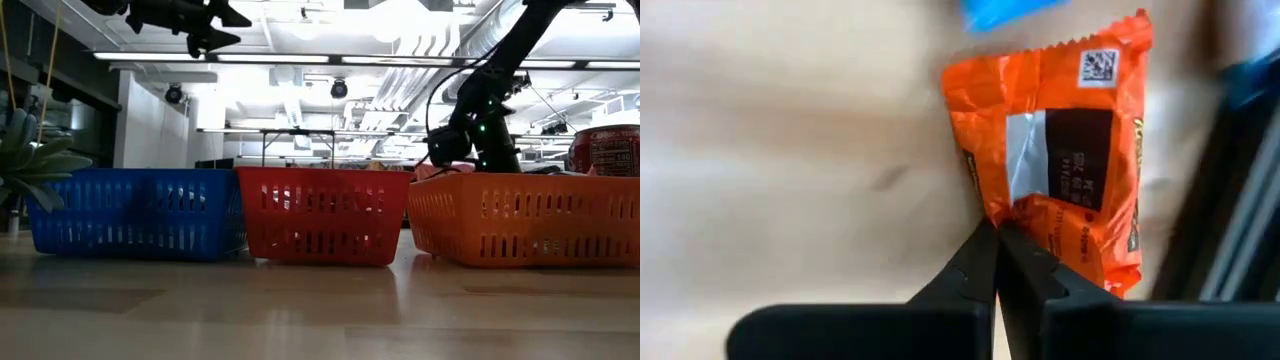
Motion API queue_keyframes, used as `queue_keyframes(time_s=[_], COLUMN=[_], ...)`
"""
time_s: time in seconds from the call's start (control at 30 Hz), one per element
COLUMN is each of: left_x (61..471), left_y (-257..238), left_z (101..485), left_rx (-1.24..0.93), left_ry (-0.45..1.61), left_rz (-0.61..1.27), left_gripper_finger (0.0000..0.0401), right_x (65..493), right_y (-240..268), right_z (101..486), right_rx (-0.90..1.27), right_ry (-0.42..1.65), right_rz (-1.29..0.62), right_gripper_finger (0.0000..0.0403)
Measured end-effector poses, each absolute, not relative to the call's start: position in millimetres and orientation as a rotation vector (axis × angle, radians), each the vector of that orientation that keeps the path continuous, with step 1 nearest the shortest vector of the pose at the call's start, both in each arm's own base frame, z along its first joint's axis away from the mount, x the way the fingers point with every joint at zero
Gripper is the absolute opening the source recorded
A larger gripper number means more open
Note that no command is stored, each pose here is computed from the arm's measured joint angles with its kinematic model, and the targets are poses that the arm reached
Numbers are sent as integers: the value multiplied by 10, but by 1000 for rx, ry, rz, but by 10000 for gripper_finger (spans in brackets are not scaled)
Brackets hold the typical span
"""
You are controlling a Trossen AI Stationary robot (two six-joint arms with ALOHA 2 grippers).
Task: Sort candy
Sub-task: Put the orange candy pack into the orange bin
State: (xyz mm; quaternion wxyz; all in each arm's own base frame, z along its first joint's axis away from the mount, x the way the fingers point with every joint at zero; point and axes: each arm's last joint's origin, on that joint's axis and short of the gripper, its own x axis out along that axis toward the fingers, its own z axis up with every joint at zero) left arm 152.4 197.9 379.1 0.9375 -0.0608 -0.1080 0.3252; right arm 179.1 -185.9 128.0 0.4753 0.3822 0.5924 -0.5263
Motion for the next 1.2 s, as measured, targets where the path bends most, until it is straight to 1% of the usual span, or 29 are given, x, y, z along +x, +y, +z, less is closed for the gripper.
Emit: queue_keyframes(time_s=[0.17, 0.23, 0.47, 0.63, 0.73, 0.83, 0.93, 1.07, 1.2], left_x=[1496, 1482, 1455, 1455, 1457, 1457, 1465, 1477, 1478], left_y=[1992, 2000, 2020, 2019, 2018, 2017, 2008, 1992, 1990], left_z=[3825, 3833, 3835, 3835, 3835, 3835, 3834, 3832, 3831], left_rx=[-78, -72, -69, -69, -69, -70, -67, -64, -64], left_ry=[-243, -251, -253, -253, -252, -251, -242, -229, -228], left_rz=[675, 681, 695, 692, 685, 683, 640, 571, 565], left_gripper_finger=[248, 248, 248, 248, 248, 248, 248, 248, 248], right_x=[1994, 2054, 2157, 2115, 2111, 2121, 2151, 2265, 2422], right_y=[-1620, -1537, -1342, -1311, -1294, -1269, -1203, -1060, -865], right_z=[1381, 1442, 1703, 1921, 2059, 2202, 2337, 2474, 2559], right_rx=[991, 1003, 949, 947, 907, 884, 881, 882, 884], right_ry=[1414, 1386, 1240, 1113, 1026, 932, 848, 756, 699], right_rz=[-1094, -1045, -1018, -1019, -972, -893, -780, -594, -389], right_gripper_finger=[1, 0, 0, 0, 0, 0, 0, 0, 0])
